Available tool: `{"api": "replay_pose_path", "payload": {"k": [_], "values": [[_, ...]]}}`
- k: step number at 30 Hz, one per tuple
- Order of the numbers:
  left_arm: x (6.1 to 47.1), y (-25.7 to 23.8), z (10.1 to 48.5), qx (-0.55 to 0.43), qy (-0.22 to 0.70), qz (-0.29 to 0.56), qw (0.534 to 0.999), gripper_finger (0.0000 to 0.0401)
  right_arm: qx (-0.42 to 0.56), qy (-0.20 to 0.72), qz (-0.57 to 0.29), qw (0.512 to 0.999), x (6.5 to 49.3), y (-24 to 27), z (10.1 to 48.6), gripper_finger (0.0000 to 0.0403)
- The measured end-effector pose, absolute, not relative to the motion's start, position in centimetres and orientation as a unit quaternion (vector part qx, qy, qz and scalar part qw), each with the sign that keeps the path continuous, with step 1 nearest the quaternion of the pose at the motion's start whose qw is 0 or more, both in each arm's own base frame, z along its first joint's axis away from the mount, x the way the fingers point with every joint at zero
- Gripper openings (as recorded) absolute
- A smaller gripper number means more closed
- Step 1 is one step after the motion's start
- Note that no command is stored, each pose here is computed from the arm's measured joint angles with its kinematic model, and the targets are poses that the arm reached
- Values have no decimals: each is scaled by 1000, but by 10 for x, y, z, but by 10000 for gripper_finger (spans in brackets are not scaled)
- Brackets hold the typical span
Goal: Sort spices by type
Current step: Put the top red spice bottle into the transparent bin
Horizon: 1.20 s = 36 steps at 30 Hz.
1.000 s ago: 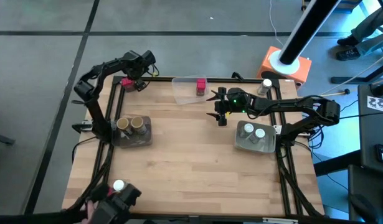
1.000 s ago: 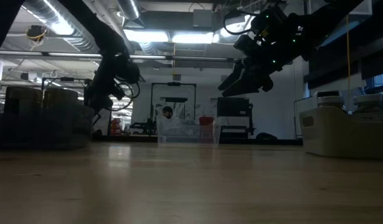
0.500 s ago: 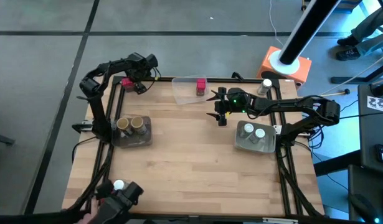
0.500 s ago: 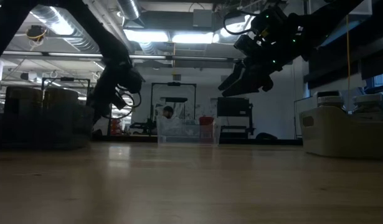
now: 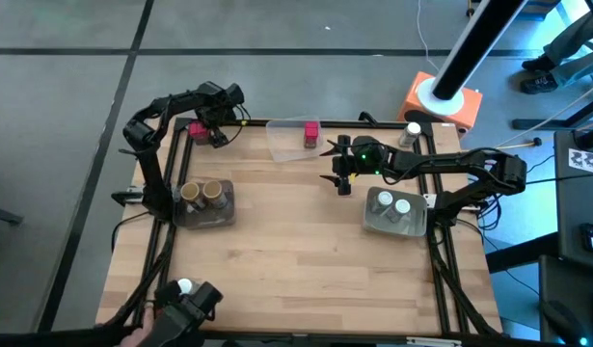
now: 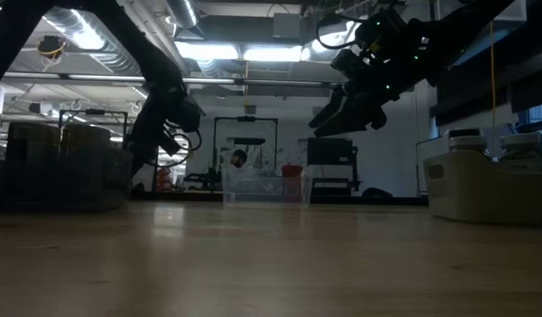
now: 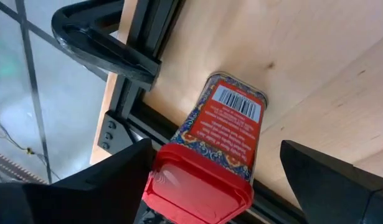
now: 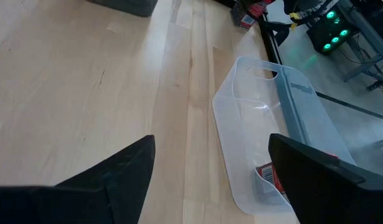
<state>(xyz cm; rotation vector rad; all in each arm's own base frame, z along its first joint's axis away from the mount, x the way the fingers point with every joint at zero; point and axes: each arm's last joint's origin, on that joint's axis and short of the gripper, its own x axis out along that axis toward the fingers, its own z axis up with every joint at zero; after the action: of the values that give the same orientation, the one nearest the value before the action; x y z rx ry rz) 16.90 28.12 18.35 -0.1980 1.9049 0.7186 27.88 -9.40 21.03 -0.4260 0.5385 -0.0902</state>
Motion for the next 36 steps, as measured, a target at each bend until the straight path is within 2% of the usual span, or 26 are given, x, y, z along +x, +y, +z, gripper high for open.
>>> {"api": "replay_pose_path", "payload": {"k": [5,13,19,28,36], "values": [[167,280,184,-75,806,278,518,323,-209,264,-44,941,279,-94,210,314],[161,276,176,-26,845,247,474,249,-209,264,-44,941,279,-94,210,314],[160,276,177,-19,848,253,465,199,-209,264,-44,941,279,-94,210,314],[168,271,179,-5,846,253,469,198,-209,264,-44,941,279,-94,210,314],[194,264,204,40,843,271,462,199,-209,264,-44,941,279,-94,210,314]]}}
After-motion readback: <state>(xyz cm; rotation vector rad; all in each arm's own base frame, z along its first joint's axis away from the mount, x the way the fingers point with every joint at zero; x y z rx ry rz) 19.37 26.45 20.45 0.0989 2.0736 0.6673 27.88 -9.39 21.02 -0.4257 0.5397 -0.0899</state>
